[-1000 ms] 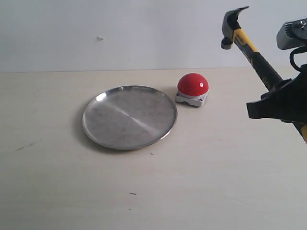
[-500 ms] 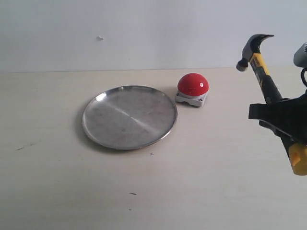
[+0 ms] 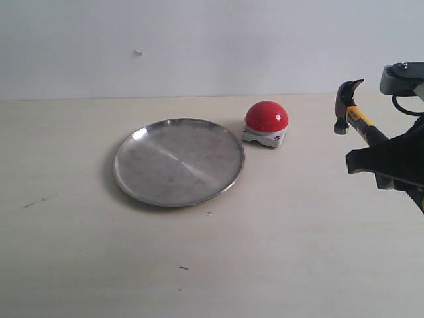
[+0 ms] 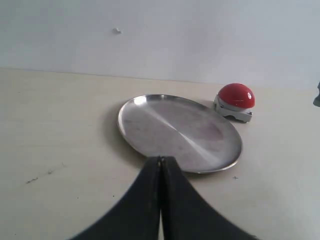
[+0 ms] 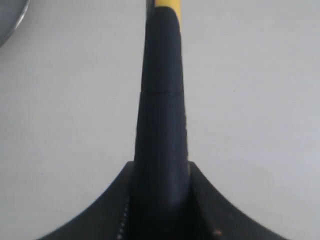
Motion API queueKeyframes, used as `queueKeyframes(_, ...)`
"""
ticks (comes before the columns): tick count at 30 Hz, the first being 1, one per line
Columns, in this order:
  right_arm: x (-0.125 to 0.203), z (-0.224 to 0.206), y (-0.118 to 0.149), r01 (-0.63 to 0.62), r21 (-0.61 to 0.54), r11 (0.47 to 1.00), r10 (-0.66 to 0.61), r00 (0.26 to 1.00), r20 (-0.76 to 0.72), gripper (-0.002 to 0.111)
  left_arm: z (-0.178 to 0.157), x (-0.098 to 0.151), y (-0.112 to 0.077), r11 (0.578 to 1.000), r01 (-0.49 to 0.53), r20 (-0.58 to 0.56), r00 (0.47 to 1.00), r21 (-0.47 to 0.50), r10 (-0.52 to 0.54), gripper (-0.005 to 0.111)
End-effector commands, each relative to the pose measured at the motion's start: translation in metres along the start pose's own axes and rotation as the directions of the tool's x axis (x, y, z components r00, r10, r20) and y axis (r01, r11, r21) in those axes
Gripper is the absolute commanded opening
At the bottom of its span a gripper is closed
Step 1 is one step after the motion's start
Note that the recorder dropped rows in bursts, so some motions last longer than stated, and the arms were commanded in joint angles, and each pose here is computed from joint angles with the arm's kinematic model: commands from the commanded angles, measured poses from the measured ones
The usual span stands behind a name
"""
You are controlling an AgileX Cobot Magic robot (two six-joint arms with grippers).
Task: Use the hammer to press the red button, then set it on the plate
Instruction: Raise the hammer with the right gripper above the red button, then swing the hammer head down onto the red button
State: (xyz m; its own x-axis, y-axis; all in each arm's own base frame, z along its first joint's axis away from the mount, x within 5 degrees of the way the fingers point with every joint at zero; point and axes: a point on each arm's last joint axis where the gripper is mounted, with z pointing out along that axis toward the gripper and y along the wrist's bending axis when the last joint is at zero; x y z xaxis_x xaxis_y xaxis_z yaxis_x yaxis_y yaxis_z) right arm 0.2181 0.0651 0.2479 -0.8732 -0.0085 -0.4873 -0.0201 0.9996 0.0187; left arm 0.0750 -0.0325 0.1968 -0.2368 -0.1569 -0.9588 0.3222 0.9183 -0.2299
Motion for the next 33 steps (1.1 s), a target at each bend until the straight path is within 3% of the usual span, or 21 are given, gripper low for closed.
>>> queueKeyframes(1, -0.007, -0.006, 0.0, 0.008, -0.012, 1.0, -0.008, 0.999, 0.039, 0.0, 0.0, 0.0, 0.0, 1.0, -0.004, -0.004, 1.0, 0.006, 0.005, 0.0)
queueKeyframes(18, -0.011, -0.006, 0.001, 0.053, -0.019, 0.998, -0.051, 0.995, 0.084, 0.0, 0.0, 0.0, 0.0, 1.0, -0.004, -0.004, 1.0, 0.006, 0.005, 0.0)
queueKeyframes(23, -0.014, -0.007, 0.007, 0.101, -0.11, 0.989, -0.089, 0.99, 0.113, 0.0, 0.0, 0.0, 0.0, 1.0, -0.004, -0.004, 1.0, 0.006, 0.005, 0.0)
queueKeyframes(28, -0.017, -0.008, 0.01, 0.198, -0.271, 0.942, -0.162, 0.975, 0.149, 0.0, 0.0, 0.0, 0.0, 1.0, -0.004, -0.004, 1.0, 0.006, 0.005, 0.0)
queueKeyframes(33, -0.023, -0.009, 0.004, 0.153, -0.306, 0.94, -0.098, 0.977, 0.188, 0.0, 0.0, 0.0, 0.0, 1.0, -0.004, -0.004, 1.0, 0.006, 0.005, 0.0)
